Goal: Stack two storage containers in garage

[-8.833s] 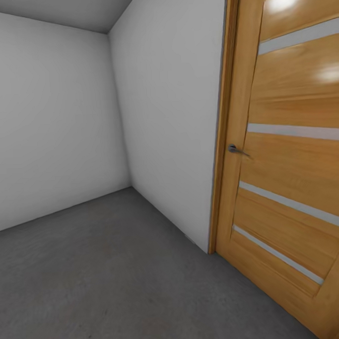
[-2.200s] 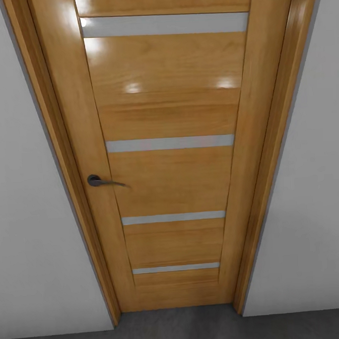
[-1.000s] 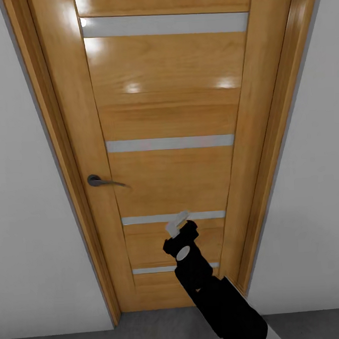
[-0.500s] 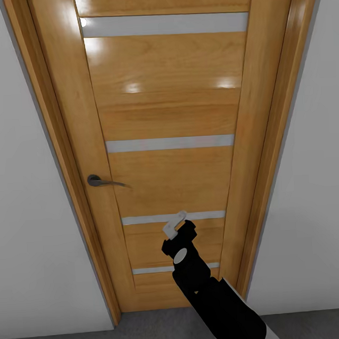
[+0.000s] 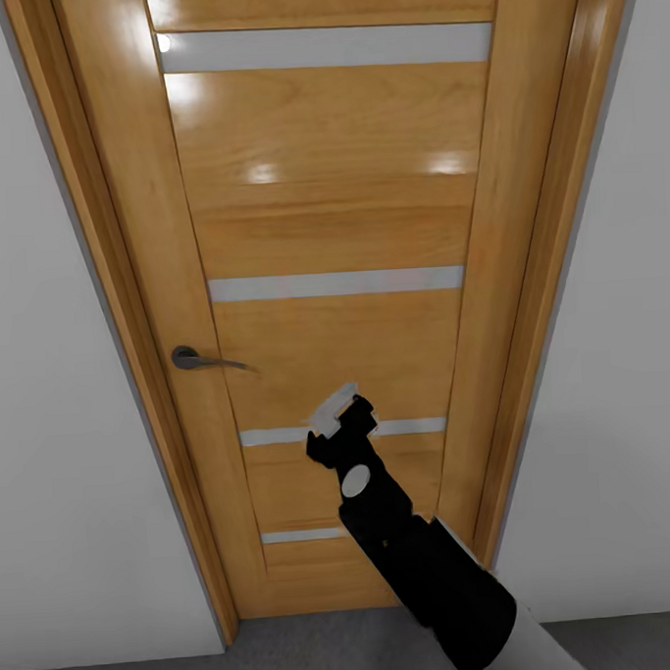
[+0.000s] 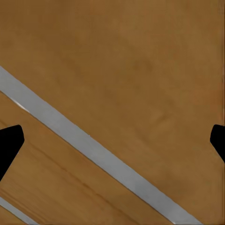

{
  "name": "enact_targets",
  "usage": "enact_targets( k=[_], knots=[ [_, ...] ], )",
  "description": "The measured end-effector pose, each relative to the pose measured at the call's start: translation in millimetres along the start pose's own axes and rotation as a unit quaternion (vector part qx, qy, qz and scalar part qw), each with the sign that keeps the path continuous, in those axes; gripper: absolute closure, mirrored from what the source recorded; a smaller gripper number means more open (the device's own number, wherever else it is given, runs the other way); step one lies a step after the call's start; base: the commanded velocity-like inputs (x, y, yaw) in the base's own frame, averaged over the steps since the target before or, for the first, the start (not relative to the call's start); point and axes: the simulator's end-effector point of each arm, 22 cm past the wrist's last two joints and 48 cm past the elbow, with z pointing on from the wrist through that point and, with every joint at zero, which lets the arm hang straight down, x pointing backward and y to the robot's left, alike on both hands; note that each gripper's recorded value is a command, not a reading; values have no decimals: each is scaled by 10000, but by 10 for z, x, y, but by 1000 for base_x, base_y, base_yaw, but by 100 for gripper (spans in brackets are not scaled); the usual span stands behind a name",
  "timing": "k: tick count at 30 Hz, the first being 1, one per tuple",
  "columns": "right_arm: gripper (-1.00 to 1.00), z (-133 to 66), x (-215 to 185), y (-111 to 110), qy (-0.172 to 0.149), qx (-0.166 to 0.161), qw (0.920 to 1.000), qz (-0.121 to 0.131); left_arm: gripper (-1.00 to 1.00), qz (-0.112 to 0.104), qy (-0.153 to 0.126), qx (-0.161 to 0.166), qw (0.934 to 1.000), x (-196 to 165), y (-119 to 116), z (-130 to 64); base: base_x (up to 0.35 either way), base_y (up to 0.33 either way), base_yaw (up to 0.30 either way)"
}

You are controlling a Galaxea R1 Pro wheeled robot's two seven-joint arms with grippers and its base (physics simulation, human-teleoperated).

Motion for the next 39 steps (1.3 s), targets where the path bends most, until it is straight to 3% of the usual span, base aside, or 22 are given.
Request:
enact_targets(
  k=[7,10,11,14,16,18,31,39],
  knots=[
    [-100,361,-112,-199,-106,181,9991,-373,-100,-3,0,0,10000,0,0,0,0,0,0],
    [-100,558,16,-258,-85,210,9989,-409,-100,-4,1,2,10000,0,-2,0,0,0,0],
    [-100,646,44,-264,-218,201,9988,-401,-100,-5,1,1,10000,0,-1,0,0,0,0],
    [-100,739,127,-220,-258,149,9985,-450,-100,-4,1,4,10000,1,-6,0,0,0,0],
    [-100,1039,193,-382,-201,191,9969,-735,-100,-5,2,7,10000,2,-10,0,0,0,0],
    [-100,1148,223,-458,-164,205,9962,-835,-100,-5,2,7,10000,3,-11,0,0,0,0],
    [-100,1405,364,-805,215,342,9927,-1136,-100,-7,-4,7,10000,-2,-17,0,0,0,0],
    [-100,1439,393,-832,231,335,9923,-1170,-100,-6,-6,3,10000,-4,-11,0,25,0,0]
  ],
)
